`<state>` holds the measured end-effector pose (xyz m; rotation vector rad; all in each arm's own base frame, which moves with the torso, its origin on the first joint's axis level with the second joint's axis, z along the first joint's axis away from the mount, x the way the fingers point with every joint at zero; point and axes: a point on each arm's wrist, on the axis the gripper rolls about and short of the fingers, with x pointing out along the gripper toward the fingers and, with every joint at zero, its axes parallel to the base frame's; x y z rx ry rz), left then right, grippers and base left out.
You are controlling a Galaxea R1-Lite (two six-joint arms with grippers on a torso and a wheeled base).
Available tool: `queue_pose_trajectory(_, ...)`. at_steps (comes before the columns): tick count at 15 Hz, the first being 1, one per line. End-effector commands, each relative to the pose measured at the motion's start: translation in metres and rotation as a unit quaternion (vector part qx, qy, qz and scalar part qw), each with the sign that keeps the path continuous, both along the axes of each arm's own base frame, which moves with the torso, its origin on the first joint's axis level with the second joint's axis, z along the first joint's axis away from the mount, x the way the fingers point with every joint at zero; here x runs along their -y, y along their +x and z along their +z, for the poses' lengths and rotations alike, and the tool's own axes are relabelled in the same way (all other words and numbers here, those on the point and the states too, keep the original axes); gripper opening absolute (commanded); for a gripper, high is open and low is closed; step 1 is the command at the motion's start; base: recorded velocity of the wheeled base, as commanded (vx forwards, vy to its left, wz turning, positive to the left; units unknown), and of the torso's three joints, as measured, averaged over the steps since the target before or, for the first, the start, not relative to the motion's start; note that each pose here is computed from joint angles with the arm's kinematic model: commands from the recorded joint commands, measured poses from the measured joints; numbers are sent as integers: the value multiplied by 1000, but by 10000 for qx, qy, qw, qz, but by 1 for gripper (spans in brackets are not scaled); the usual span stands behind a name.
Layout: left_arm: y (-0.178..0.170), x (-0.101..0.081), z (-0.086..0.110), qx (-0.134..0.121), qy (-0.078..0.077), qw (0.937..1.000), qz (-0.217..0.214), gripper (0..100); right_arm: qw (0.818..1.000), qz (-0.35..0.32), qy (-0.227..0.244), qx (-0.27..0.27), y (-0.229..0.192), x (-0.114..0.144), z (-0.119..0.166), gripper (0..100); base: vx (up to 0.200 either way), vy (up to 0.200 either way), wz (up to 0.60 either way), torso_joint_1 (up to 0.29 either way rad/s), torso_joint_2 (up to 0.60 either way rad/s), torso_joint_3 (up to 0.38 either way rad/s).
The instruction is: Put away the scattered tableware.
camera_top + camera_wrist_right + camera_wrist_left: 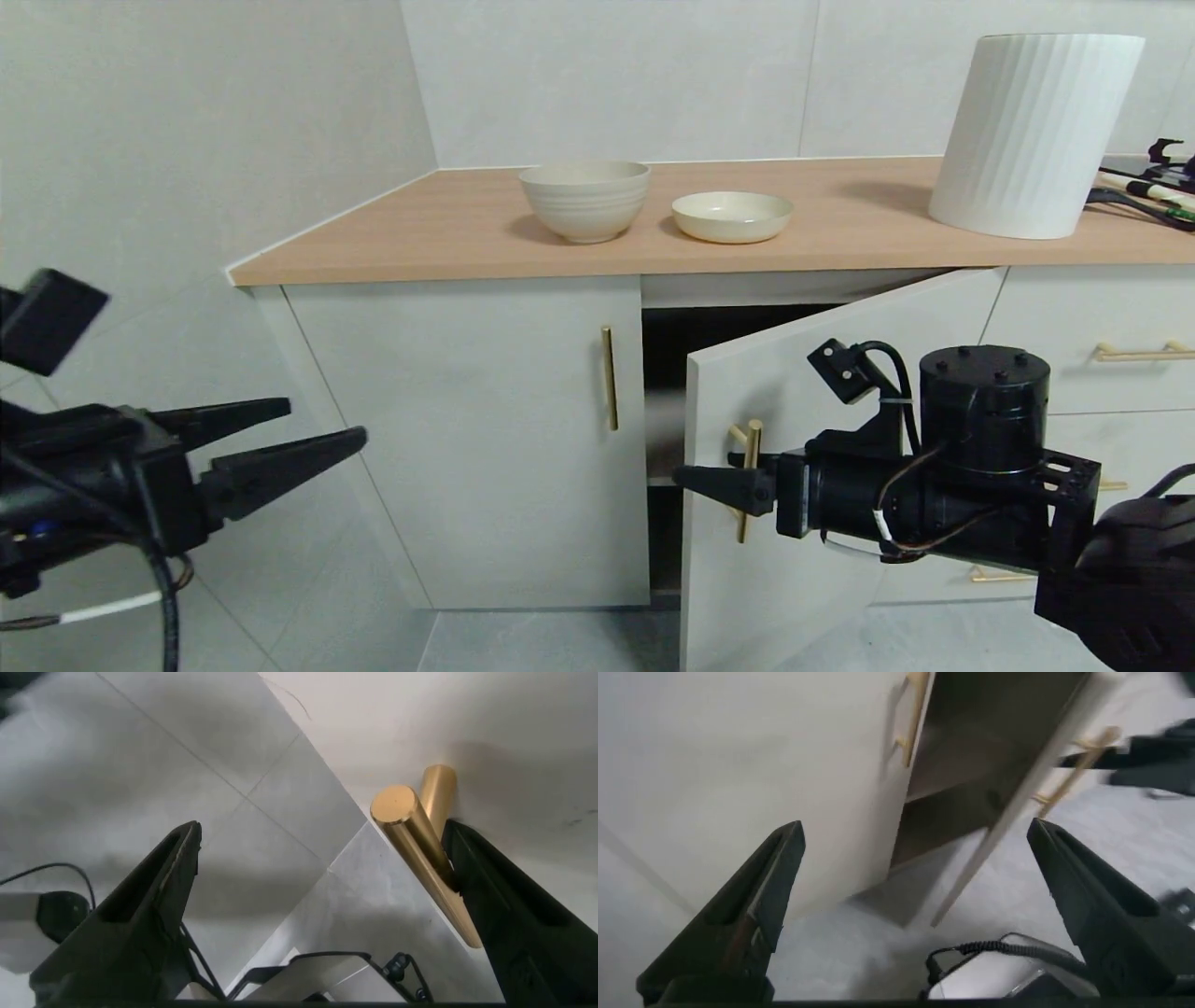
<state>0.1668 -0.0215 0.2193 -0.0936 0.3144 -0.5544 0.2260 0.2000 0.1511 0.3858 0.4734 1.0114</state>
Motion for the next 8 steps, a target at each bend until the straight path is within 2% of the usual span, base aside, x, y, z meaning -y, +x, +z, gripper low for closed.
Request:
queue_pose_trajectory(1,44,22,-49,-1136,105,9925,-434,100,10000,70,39,40,-7,1,4,100,0,0,0,0,0,0)
queue_pose_trajectory(4,48,31,-58,-1271,130,9900,-598,100,9999,108,26,21,-9,0,3,100,0,0,0,0,0,0)
queue_pose_trajectory(5,46,36,-56,-1328,39,9894,-584,0,9999,131,10,5,-10,-1,2,100,0,0,0,0,0,0)
queue_pose_trajectory(8,51,45,-50,-1077,-283,9917,-640,0,9999,160,-2,-19,-11,-2,1,100,0,0,0,0,0,0)
